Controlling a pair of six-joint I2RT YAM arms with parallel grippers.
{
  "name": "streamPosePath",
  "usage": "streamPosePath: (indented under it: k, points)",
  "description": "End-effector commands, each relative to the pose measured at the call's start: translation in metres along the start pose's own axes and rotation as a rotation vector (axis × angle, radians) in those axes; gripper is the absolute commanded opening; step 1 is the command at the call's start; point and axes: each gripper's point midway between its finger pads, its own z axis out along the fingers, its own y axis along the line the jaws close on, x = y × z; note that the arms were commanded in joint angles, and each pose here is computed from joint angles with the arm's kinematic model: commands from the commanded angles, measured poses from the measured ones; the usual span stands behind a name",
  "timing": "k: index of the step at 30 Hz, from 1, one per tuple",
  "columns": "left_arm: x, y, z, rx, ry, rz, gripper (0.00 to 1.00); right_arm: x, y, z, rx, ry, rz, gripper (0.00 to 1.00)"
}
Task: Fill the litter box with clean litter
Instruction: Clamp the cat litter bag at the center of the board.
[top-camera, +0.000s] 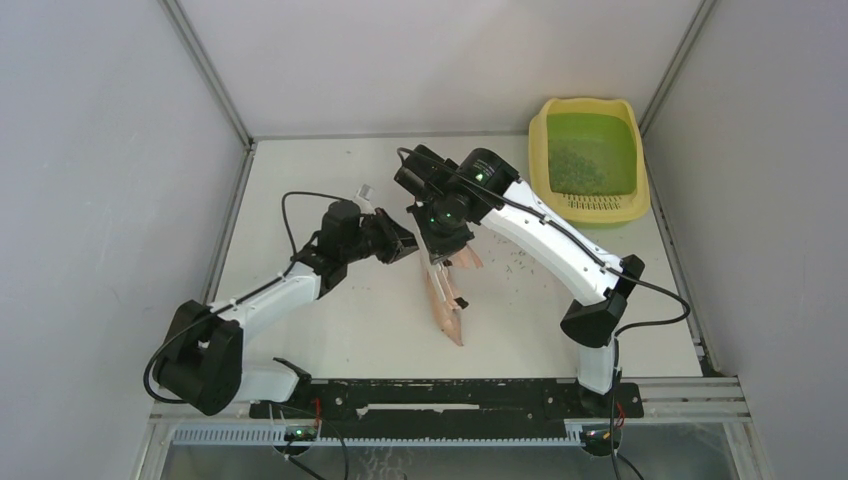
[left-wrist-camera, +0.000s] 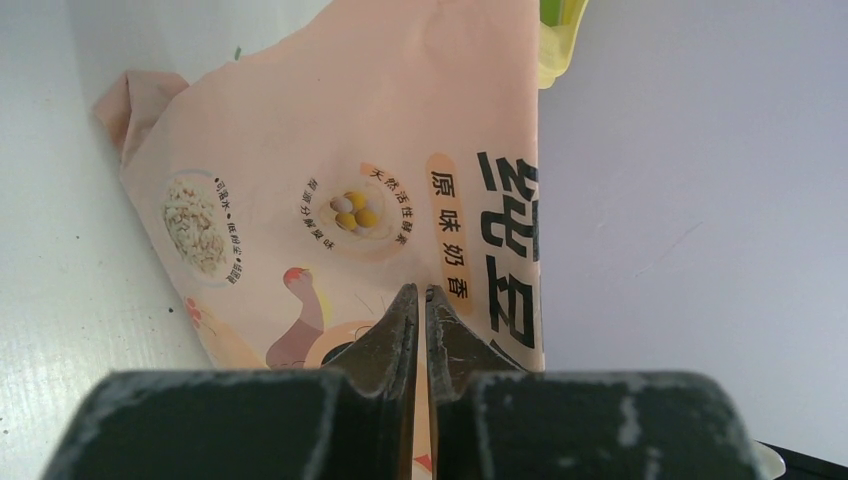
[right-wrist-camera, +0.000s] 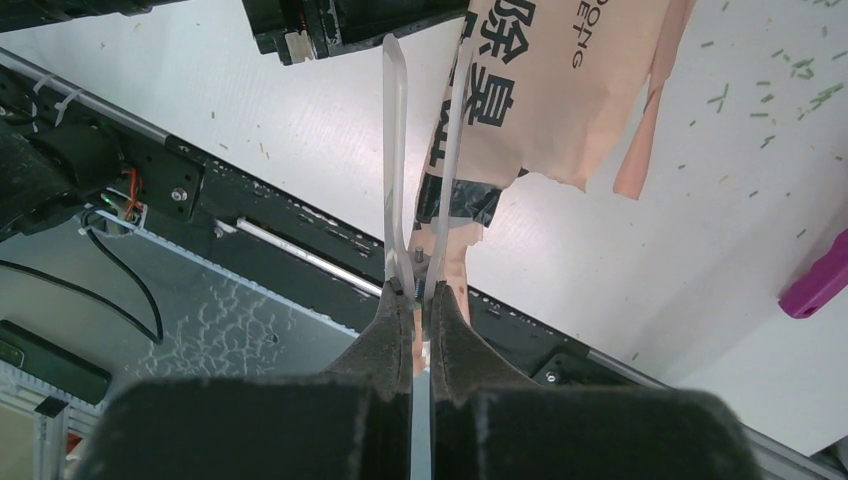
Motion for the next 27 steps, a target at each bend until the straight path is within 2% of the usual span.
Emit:
streamPosePath:
  k: [1, 11, 27]
  points:
    - [-0.009, -0.038, -0.001, 0.102, -0.017, 0.038, 0.09, -0.002, -0.005, 0.0, 0.018, -0.009, -0.02, 0.0]
    - [-0.005, -0.032, -0.002, 0.1, -0.01, 0.036, 0.09, 0.008, -0.023, 0.015, 0.092, 0.045, -0.021, 0.0]
    - [-0.003, -0.028, 0.0, 0.108, 0.0, 0.029, 0.09, 0.022, -0.038, 0.024, 0.103, 0.122, -0.01, 0.0]
